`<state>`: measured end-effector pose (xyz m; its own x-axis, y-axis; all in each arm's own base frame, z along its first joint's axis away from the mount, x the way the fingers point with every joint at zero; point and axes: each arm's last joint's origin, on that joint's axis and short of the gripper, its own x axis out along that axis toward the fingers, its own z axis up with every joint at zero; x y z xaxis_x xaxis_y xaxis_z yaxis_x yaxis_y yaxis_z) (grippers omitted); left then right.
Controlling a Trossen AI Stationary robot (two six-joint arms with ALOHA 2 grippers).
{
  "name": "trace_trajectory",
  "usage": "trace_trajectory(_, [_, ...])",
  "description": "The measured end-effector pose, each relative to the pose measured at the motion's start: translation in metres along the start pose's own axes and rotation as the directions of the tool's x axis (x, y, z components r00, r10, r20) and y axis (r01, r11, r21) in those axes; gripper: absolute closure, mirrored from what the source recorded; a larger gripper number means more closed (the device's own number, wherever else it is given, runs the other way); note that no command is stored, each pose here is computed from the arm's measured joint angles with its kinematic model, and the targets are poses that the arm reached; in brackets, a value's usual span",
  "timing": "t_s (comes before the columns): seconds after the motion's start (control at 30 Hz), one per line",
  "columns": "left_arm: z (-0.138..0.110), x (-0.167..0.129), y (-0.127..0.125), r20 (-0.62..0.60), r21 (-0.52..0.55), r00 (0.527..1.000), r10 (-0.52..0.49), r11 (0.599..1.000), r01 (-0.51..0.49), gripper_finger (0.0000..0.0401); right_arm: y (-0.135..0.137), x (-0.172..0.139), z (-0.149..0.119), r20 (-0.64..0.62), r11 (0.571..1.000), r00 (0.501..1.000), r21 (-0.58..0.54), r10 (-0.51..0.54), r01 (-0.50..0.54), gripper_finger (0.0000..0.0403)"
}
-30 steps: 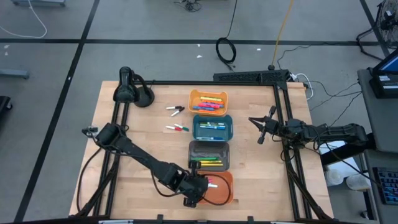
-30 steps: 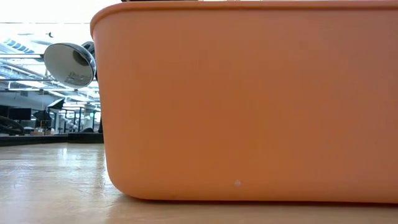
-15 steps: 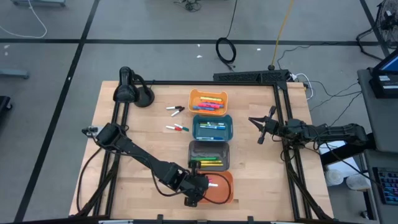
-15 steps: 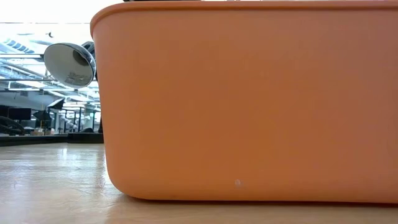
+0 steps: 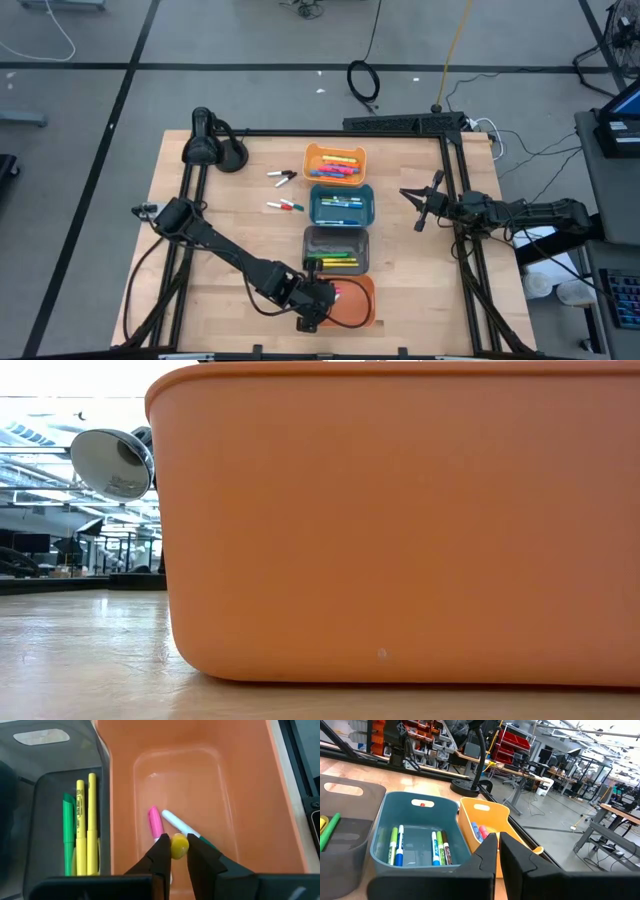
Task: Pick & Place Markers
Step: Put the yellow mini marker into the orange bin
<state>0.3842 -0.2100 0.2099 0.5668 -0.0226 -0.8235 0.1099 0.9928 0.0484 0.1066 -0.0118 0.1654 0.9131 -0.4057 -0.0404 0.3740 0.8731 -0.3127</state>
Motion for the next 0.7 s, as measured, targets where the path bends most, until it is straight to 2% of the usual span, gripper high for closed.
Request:
trace_trajectory(0.3, [-0.0001, 0.0001, 0.0, 0.0, -0.006, 1.0, 0.0, 1.0, 0.0, 0.0302, 0.0, 0.0, 0.0, 0.0, 1.0, 1.0, 0.0, 0.0, 0.0, 0.0392])
trace_trajectory(0.7, [0.0014, -0.0001, -0.0004, 0.014, -0.01, 1.0, -0.005, 1.0, 0.005, 0.0298, 0.0, 0.0, 0.0, 0.0, 1.0, 1.0, 0.0, 0.0, 0.0, 0.0392])
